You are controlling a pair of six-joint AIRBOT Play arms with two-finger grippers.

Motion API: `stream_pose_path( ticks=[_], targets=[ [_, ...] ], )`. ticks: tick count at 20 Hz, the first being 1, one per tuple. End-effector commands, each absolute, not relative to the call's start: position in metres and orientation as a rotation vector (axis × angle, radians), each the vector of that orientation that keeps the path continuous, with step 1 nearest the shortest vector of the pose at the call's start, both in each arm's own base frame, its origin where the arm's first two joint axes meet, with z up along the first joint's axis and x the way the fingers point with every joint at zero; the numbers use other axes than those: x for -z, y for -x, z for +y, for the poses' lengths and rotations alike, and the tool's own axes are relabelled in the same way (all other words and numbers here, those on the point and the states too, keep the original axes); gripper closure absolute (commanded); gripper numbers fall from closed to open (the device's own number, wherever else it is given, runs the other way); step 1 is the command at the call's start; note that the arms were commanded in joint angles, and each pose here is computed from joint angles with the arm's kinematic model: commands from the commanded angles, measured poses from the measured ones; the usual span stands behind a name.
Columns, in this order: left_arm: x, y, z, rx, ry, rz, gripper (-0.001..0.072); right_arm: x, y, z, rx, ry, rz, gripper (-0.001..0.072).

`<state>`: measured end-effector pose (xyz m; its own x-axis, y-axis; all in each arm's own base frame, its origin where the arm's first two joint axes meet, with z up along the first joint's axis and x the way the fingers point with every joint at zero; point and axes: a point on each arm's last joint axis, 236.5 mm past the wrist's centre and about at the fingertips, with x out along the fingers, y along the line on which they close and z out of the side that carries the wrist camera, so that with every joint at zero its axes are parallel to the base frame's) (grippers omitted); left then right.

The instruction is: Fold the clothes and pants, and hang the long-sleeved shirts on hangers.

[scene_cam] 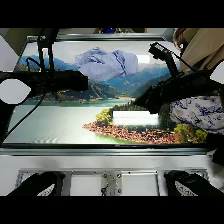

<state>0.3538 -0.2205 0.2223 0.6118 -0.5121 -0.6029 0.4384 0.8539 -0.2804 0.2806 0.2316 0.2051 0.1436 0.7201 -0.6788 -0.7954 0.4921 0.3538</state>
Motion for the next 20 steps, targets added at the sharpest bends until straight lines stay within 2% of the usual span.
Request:
stream_pose_path(
  ticks=[1, 8, 9, 10, 11, 15, 20],
  targets=[
    [-0.222, -0.354, -0.22, 0.548, 0.11, 0.729, 0.0692, -0.205, -0.28, 0.232, -1.096, 0.098, 0.917, 0.069],
    [-0.224, -0.355, -0.22, 0.548, 0.112, 0.72, 0.0691, -0.205, -0.28, 0.232, -1.096, 0.098, 0.917, 0.069],
    [-0.228, -0.36, -0.221, 0.546, 0.117, 0.697, 0.0648, -0.205, -0.28, 0.232, -1.096, 0.098, 0.917, 0.0691],
    [-0.232, -0.368, -0.222, 0.54, 0.122, 0.663, 0.0246, -0.205, -0.28, 0.232, -1.096, 0.098, 0.917, 0.0691],
    [-0.234, -0.379, -0.223, 0.53, 0.125, 0.631, -0.0011, -0.205, -0.28, 0.232, -1.096, 0.098, 0.917, 0.0691],
    [-0.204, -0.447, -0.225, 0.458, 0.033, 0.608, 0.0002, -0.205, -0.28, 0.232, -1.096, 0.098, 0.917, 0.0691],
    [-0.102, -0.555, -0.23, 0.392, 0.002, 0.741, 0.0002, -0.205, -0.28, 0.232, -1.096, 0.098, 0.917, 0.069]
  ],
)
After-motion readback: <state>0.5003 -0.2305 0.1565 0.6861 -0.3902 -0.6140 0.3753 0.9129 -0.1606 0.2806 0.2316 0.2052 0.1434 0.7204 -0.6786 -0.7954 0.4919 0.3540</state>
